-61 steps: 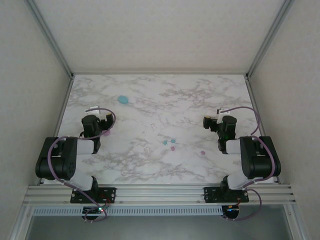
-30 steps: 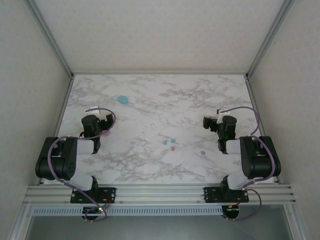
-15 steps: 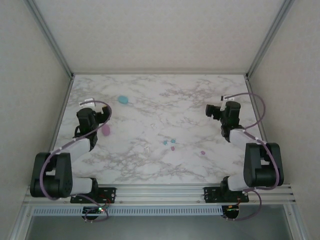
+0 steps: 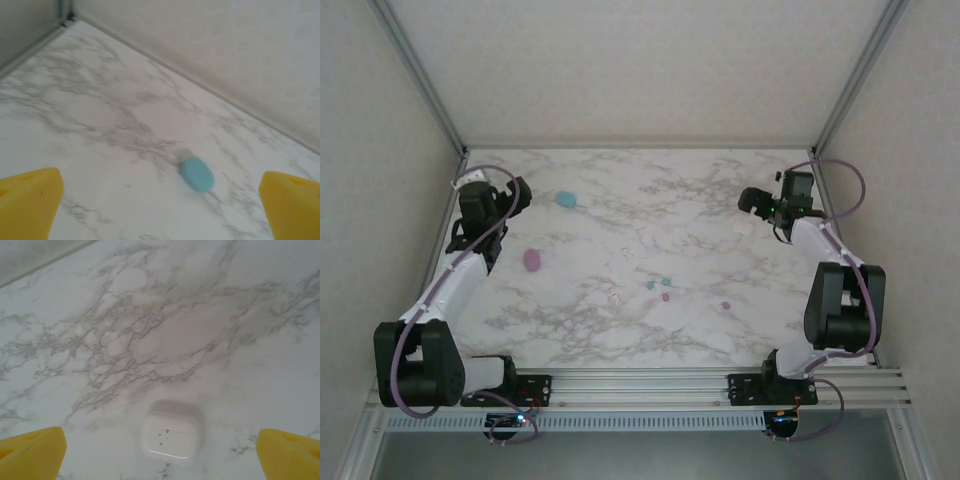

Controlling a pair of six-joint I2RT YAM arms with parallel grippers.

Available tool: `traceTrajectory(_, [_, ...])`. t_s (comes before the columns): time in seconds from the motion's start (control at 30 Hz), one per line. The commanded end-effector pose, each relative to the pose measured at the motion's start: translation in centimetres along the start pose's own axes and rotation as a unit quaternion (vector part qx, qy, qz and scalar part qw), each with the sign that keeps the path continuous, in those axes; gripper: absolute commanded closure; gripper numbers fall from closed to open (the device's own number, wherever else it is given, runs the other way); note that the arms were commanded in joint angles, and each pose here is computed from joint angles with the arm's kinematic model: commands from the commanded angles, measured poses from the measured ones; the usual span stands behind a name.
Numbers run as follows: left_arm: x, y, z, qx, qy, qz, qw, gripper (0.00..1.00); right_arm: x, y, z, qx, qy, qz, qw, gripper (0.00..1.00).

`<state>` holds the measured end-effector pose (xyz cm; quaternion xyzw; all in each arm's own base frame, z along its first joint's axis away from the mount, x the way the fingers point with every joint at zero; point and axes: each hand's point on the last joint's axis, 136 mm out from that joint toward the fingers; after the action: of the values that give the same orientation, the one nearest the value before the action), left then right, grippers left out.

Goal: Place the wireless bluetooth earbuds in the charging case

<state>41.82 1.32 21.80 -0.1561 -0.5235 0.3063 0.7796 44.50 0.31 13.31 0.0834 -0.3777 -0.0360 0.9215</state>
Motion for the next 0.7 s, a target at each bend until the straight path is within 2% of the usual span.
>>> traceTrajectory(0.0, [-2.1,-3.2,-0.2,-0.057,0.076,0.03,0.995,0.0,-0.2,0.6,0.0,0.036,0.036,-0.041,0.998,0.04])
traceTrajectory(0.17, [-6.5,-7.7,0.0,-0.094,0.14,-0.021,0.985,0.0,0.5,-0.5,-0.8,0.035,0.058,-0.066,0.996,0.06])
traceTrajectory(0.4, [-13.0,-11.8,-0.1,-0.124,0.202,-0.045,0.971,0.0,1.2,-1.4,-2.2,0.041,0.083,-0.082,0.992,0.11])
traceTrajectory(0.53, [-15.4,-14.0,0.1,-0.138,0.222,-0.063,0.963,0.0,1.4,-1.8,-3.0,0.045,0.097,-0.089,0.99,0.16])
traceTrajectory(0.67, [-17.0,-15.5,0.3,-0.146,0.243,-0.076,0.956,0.0,1.3,-2.5,-3.8,0.034,0.116,-0.083,0.989,0.17])
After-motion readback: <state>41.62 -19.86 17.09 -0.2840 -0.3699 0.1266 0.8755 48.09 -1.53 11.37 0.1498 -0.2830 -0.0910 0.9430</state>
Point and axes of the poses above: each hand's point on the last joint's axis, 136 mm out from that joint toward the fingers, its own z axis back along the fingers, its own y axis along the line the jaws close on, x = y × z, and after that the axes turned 12 degrees about z, right-handed
